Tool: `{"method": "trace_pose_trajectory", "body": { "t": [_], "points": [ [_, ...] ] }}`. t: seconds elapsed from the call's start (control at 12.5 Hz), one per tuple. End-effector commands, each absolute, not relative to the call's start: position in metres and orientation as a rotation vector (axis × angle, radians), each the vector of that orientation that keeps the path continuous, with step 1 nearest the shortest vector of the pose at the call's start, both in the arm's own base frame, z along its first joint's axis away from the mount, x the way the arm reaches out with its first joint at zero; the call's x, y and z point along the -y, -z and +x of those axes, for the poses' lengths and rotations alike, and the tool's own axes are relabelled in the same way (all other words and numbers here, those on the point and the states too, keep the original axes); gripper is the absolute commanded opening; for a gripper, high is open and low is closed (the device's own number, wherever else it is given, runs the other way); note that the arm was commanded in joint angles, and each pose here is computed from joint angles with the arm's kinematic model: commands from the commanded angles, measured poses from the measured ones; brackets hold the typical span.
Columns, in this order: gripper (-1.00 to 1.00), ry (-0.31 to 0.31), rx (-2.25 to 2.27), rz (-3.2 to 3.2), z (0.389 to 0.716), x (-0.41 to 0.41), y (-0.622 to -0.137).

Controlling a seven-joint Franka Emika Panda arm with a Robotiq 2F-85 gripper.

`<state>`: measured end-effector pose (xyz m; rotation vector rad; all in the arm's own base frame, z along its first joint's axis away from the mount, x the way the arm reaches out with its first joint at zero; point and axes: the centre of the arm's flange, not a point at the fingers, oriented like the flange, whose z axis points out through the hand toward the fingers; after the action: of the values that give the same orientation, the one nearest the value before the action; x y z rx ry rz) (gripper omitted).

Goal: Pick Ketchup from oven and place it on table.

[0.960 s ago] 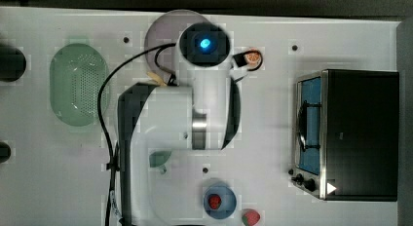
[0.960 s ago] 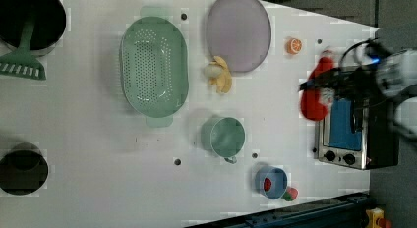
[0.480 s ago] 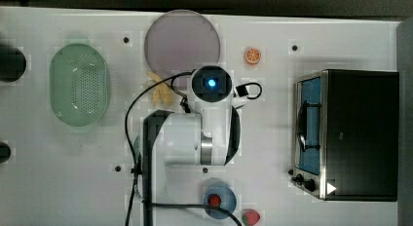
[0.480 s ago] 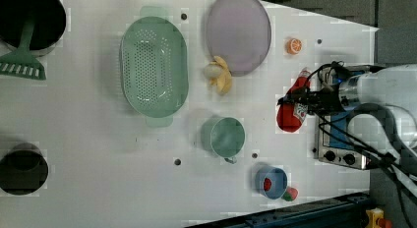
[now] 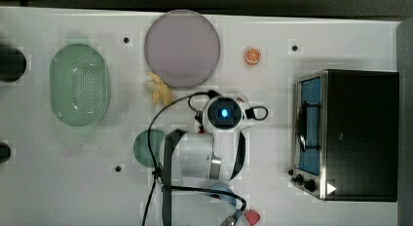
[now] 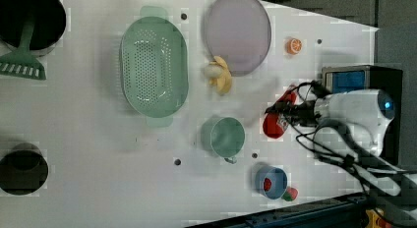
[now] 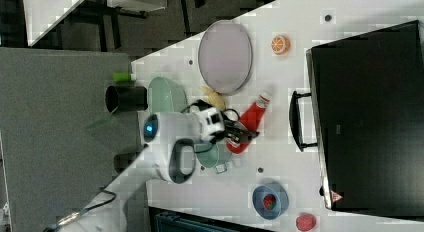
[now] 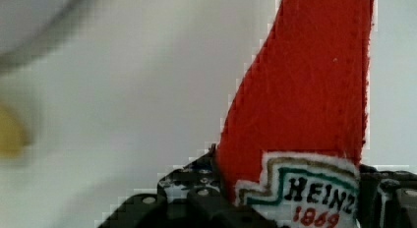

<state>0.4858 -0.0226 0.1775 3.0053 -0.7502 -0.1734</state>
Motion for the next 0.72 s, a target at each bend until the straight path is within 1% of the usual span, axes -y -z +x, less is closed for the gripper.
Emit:
{"method": "trace_pose_trajectory", "body": {
  "t": [0.08,0.16,0.24,0.32,0.48,0.56,0.64,0.72],
  "points": [
    [0.76,0.049,0.815,3.002,0.499,0.03,-0.19],
    [1.0,0.041,0.825,3.001,0.5,0.031,-0.192],
    [1.0,0.008,0.845,3.003,0.506,0.032,-0.203],
    [1.0,-0.039,0.903,2.998,0.513,0.034,-0.223],
    [1.0,-0.105,1.095,2.964,0.529,0.04,-0.28],
    [1.0,-0.117,1.167,2.954,0.536,0.04,-0.315],
    [1.0,-0.115,1.209,2.951,0.541,0.041,-0.353],
    [1.0,-0.096,1.228,2.952,0.545,0.04,-0.391]
  ]
}}
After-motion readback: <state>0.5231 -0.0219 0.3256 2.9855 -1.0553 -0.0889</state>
